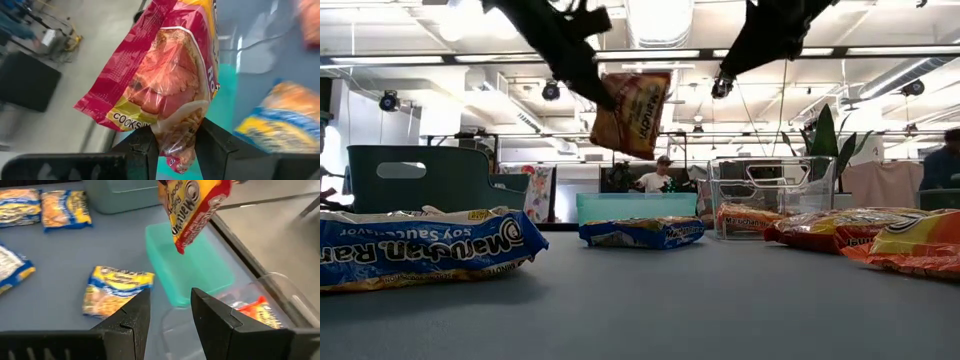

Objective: Sort Maruchan noodles
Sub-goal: Put the red noodle pack into the light blue bin

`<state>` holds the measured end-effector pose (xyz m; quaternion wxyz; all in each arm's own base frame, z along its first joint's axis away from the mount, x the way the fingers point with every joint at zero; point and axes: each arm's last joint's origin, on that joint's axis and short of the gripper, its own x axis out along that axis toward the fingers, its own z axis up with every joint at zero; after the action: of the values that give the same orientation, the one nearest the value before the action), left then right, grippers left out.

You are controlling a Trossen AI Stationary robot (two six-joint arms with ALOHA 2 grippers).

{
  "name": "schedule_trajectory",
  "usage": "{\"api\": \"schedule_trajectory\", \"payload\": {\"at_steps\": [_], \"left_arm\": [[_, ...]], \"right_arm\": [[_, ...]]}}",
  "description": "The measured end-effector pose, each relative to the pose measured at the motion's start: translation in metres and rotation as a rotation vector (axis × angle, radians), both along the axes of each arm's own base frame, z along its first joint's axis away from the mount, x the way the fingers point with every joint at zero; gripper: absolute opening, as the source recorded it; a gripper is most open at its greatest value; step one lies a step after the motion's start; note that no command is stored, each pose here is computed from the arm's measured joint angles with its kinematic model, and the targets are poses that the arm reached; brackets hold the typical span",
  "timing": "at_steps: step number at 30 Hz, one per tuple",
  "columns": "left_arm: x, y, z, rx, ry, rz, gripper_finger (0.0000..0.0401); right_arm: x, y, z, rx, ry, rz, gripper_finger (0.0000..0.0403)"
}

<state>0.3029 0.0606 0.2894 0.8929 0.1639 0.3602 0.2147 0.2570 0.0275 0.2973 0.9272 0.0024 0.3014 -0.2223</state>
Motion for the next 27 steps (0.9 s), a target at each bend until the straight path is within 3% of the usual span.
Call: {"api": "schedule_trajectory", "payload": {"at_steps": [7, 13, 19, 24, 27], "left_arm": [[0.016, 0.031, -0.013, 0.015, 0.123, 0.052, 0.0084], [0.039, 0.039, -0.028, 0.013, 0.165, 0.067, 0.0084], [0.051, 0.046, -0.045, 0.065, 0.254, 0.143, 0.0084], [0.056, 0.047, -0.054, 0.043, 0.271, 0.160, 0.0084], [0.059, 0.050, -0.052, 0.020, 0.184, 0.189, 0.0084]], "right_arm": [[-0.018, -0.013, -0.001, -0.029, -0.114, -0.007, 0.0132], [-0.026, -0.017, -0.011, -0.080, -0.183, 0.020, 0.0132], [-0.034, -0.018, -0.001, -0.085, -0.227, 0.024, 0.0132], [-0.032, -0.018, -0.002, -0.101, -0.242, 0.035, 0.0132], [-0.032, -0.018, -0.002, -0.105, -0.239, 0.038, 0.0132]]}}
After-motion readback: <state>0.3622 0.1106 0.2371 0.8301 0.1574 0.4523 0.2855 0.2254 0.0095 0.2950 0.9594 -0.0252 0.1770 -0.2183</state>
